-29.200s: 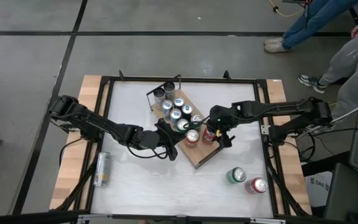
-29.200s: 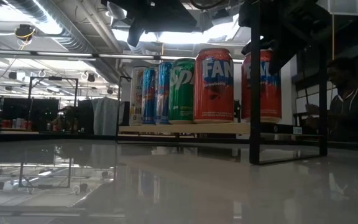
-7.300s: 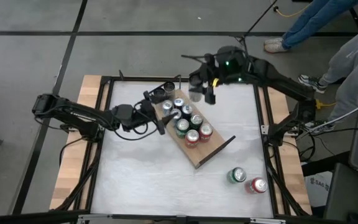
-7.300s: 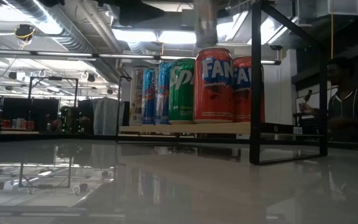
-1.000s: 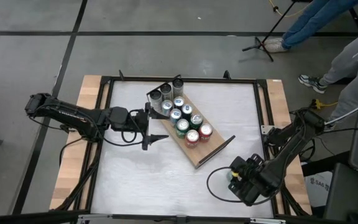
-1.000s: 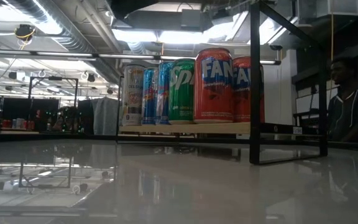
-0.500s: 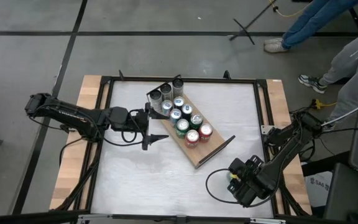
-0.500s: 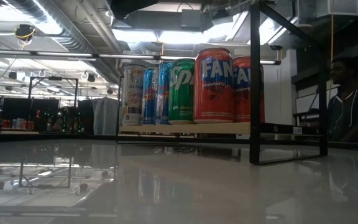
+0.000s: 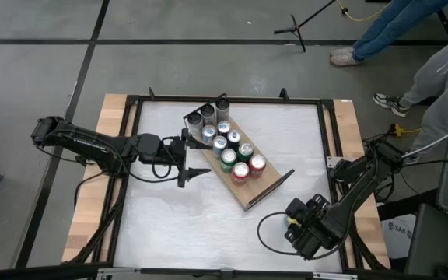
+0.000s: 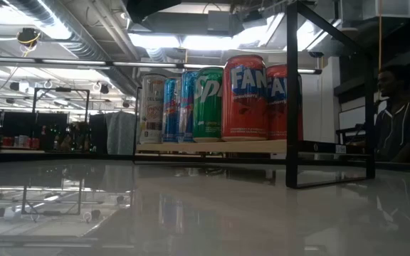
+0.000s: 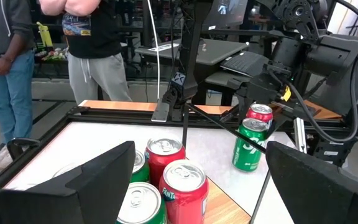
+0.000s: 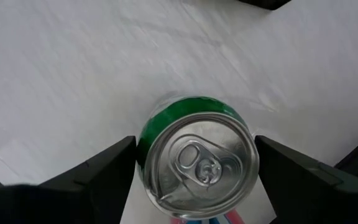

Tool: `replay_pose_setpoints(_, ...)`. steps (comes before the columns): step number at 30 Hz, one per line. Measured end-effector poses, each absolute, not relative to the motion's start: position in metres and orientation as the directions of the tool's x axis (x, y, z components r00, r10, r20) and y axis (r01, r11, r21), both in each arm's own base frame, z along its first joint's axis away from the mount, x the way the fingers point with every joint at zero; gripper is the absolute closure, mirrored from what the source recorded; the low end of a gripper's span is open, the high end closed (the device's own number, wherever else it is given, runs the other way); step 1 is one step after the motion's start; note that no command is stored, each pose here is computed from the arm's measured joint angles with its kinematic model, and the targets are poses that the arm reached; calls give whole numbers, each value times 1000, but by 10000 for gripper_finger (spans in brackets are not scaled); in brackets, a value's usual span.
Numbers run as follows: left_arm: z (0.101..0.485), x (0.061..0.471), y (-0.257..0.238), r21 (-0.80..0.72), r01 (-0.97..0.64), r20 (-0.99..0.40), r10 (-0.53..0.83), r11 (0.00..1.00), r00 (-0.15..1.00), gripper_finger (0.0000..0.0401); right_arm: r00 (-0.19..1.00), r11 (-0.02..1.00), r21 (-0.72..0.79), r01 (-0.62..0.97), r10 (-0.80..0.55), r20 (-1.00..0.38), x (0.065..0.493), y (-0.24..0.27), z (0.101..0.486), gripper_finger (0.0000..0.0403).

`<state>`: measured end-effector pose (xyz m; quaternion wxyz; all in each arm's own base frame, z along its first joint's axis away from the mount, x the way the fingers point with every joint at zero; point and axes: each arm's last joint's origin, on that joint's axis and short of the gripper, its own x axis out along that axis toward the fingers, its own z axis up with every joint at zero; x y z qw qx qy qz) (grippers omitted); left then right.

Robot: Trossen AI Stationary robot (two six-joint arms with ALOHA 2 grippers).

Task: Place canned beverage on shelf
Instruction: Put the green soda can on the shelf

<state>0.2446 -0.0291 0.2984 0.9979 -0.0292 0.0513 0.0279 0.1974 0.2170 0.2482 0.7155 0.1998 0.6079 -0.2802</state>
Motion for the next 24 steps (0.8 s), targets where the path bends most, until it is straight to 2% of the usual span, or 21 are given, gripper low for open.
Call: replay_pose_setpoints(24, 298, 245, -29, -55, -59, -104, 53, 997, 993, 47, 96, 771, -69, 633, -167, -981, 197, 216, 248, 95)
